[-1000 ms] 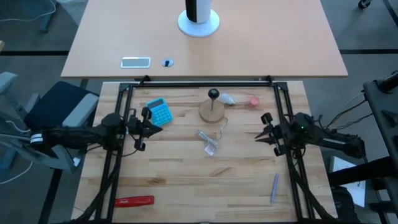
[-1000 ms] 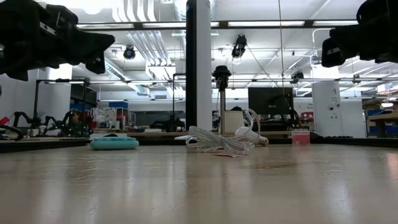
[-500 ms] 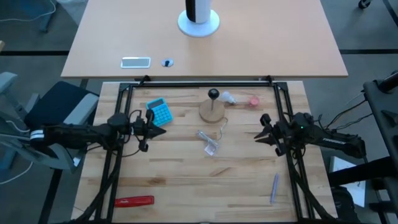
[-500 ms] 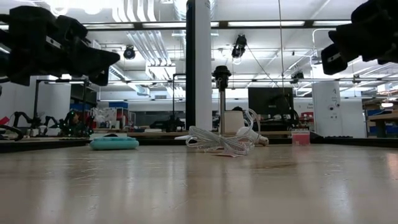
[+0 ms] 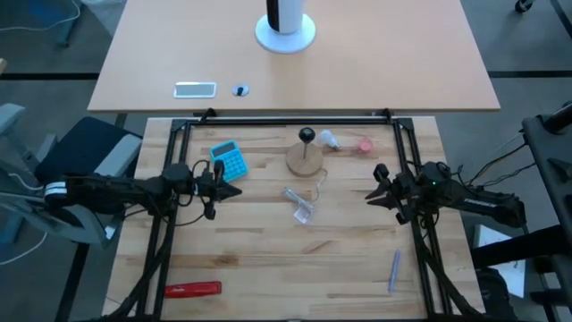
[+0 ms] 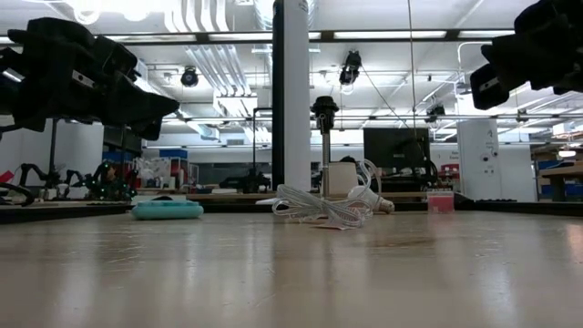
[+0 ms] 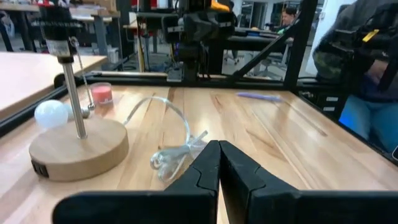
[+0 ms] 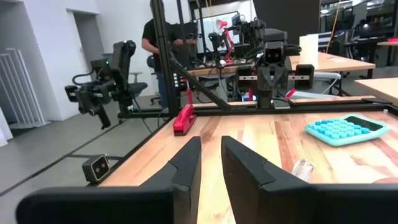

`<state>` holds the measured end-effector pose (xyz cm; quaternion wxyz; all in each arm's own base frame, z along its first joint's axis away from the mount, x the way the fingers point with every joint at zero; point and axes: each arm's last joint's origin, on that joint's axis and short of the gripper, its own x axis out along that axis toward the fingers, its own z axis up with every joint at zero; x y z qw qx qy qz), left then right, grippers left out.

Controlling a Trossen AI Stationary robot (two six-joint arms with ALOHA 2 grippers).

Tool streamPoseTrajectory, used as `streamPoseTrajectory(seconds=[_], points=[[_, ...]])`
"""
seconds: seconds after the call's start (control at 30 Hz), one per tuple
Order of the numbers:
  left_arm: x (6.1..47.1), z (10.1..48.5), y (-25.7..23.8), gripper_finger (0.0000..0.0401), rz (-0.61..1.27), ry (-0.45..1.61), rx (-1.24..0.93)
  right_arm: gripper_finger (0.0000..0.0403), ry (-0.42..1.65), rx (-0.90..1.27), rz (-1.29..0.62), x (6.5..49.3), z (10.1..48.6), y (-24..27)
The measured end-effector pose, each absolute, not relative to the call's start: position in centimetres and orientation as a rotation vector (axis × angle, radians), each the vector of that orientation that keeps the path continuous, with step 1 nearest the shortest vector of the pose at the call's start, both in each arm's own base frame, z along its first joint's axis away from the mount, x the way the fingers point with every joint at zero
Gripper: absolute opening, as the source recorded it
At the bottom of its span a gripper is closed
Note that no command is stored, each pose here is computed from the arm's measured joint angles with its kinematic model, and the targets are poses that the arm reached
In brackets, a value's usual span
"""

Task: Screw lightbulb
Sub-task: Return to Home Position

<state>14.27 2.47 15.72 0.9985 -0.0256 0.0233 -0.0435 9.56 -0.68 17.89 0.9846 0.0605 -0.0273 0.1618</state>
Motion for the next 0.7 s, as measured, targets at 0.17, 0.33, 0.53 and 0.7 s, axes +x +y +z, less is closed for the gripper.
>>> streamPoseTrajectory(seconds=[0.17,0.33,0.53,0.7], points=[[14.4,15.3,2.5,0.0,-0.086,0.08,-0.061,0.0048,-0.055,0.122,0.325,9.6,17.9,-0.7],[14.6,14.9,2.6,0.0,-0.086,0.109,-0.069,0.0043,-0.055,0.122,0.325,9.6,17.9,-0.7],[14.7,14.5,2.6,0.0,-0.085,0.142,-0.079,0.0054,-0.055,0.122,0.325,9.6,17.9,-0.7],[14.8,14.1,2.6,0.0,-0.084,0.165,-0.085,0.0063,-0.055,0.122,0.325,9.6,17.9,-0.7]])
